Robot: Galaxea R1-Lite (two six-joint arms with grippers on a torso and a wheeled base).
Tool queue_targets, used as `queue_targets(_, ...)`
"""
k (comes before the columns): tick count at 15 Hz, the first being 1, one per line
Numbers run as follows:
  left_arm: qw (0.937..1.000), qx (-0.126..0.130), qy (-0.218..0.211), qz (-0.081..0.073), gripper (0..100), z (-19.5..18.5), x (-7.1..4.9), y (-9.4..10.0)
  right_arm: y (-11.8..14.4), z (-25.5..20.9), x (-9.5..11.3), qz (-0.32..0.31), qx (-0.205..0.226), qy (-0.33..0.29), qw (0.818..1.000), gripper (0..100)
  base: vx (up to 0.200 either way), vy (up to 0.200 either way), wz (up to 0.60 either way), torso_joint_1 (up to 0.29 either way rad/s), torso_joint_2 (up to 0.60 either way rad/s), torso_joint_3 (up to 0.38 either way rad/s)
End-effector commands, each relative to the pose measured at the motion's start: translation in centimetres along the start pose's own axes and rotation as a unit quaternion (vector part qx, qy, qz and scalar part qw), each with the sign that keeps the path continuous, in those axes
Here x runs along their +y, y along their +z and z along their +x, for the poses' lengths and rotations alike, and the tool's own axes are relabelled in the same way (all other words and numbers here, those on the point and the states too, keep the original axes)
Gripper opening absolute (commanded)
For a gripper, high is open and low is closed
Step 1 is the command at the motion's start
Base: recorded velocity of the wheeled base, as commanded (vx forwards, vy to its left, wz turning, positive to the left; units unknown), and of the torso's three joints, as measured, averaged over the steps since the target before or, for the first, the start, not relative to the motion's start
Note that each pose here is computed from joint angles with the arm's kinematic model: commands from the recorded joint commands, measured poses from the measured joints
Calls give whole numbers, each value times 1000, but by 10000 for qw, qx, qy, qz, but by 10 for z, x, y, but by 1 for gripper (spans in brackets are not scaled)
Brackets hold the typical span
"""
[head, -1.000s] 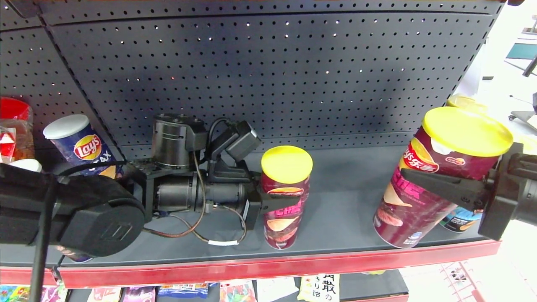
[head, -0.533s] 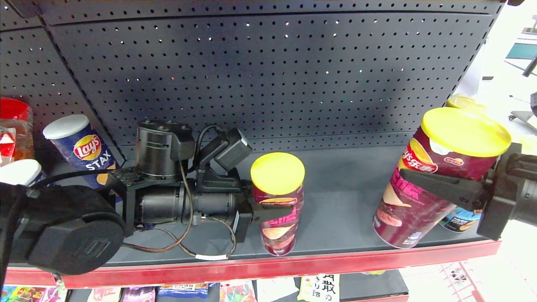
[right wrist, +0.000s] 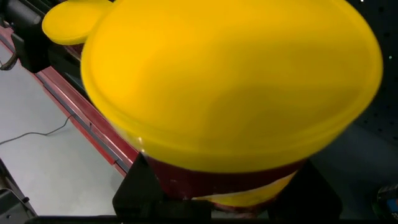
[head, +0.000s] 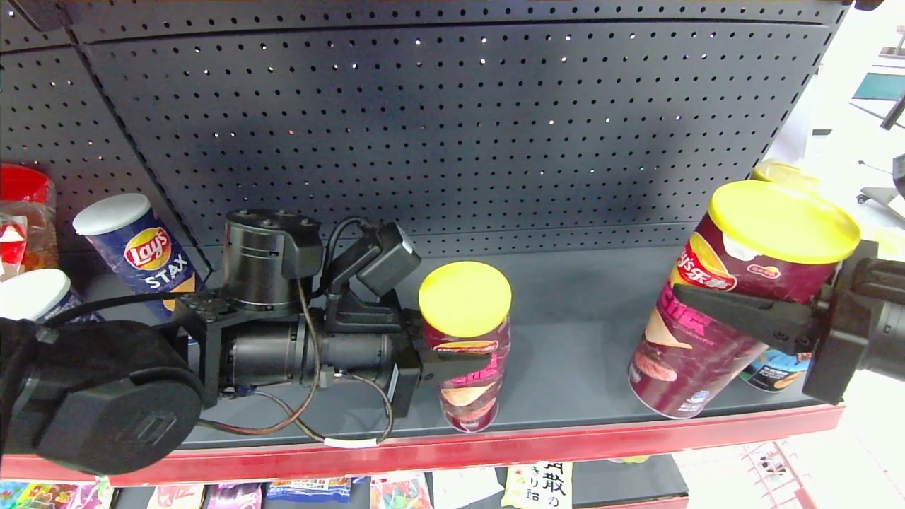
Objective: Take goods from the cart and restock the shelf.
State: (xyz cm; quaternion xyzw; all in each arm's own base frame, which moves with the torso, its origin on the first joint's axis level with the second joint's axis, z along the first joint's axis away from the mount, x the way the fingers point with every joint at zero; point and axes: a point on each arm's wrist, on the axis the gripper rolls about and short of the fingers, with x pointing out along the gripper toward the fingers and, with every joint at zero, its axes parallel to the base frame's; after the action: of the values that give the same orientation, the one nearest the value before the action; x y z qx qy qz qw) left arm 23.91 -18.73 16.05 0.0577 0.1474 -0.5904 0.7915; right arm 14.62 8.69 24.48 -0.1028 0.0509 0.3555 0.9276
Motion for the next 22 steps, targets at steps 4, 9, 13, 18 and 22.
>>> queue_targets(4,9998,87,136,-69,100,4,4,-4,0,15,-2,26,134,60,9999,0,0,0,0,0,0,0)
queue_targets(9,9995,122,248,-130,100,-6,3,-8,11,47,-11,36,189,94,9998,0,0,0,0,0,0,0)
queue_targets(13,9987,197,400,-262,100,-35,-10,-21,12,77,-17,51,344,125,9993,0,0,0,0,0,0,0)
queue_targets(18,9958,329,681,-511,100,-75,-29,-47,6,119,-25,83,335,130,9993,0,0,0,0,0,0,0)
queue_targets(22,9940,211,830,-675,100,-98,-45,-54,5,161,-32,106,19,107,9999,0,0,0,0,0,0,0)
